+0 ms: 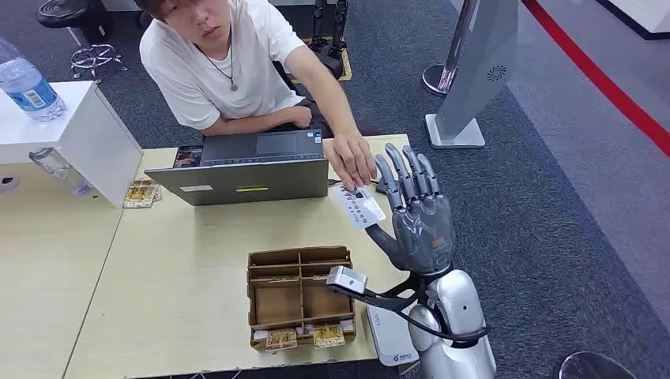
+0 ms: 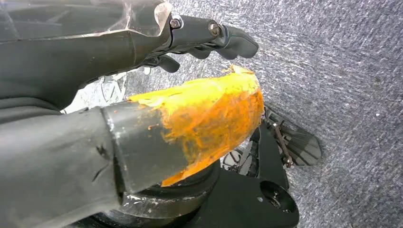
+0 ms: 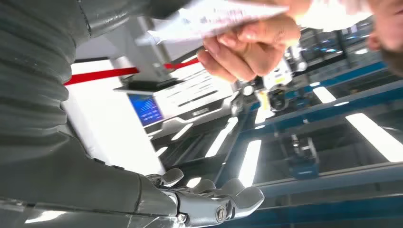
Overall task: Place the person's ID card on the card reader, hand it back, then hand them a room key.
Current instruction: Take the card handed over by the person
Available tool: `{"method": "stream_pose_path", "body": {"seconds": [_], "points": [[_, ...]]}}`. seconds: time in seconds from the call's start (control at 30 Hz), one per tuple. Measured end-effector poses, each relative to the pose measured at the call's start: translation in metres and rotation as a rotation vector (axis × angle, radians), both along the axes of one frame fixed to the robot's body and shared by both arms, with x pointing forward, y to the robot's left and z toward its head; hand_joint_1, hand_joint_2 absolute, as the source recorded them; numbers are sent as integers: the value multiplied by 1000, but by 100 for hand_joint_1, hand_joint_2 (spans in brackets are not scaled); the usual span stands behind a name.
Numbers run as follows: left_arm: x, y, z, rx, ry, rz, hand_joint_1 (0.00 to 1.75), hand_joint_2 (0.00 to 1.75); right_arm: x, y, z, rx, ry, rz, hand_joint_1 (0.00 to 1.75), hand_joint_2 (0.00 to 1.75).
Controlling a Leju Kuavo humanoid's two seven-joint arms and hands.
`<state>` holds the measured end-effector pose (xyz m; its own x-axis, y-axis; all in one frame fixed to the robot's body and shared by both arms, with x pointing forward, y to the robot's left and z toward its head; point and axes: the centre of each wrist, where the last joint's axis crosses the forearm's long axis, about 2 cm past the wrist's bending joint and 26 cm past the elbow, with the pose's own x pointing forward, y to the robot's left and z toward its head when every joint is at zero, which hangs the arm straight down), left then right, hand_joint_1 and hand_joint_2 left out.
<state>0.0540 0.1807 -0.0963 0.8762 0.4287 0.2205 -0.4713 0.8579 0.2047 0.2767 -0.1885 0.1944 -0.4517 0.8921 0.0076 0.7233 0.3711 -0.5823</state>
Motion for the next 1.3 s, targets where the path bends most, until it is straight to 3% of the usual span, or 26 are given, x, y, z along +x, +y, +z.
{"method": "stream_pose_path", "body": {"seconds": [0.37, 0.5, 0.87, 1.3], "points": [[2, -8, 2, -6, -6, -40, 0, 0, -6, 9, 15, 85, 16, -138, 0, 175], [5, -10, 3, -7, -18, -43, 0, 0, -10, 13, 18, 111, 15, -142, 175, 175], [5, -8, 3, -8, -9, -12, 0, 0, -17, 28, 23, 98, -8, -66, 175, 175], [6, -11, 3, -25, -33, -26, 0, 0, -21, 32, 22, 112, 0, -62, 175, 175]]}}
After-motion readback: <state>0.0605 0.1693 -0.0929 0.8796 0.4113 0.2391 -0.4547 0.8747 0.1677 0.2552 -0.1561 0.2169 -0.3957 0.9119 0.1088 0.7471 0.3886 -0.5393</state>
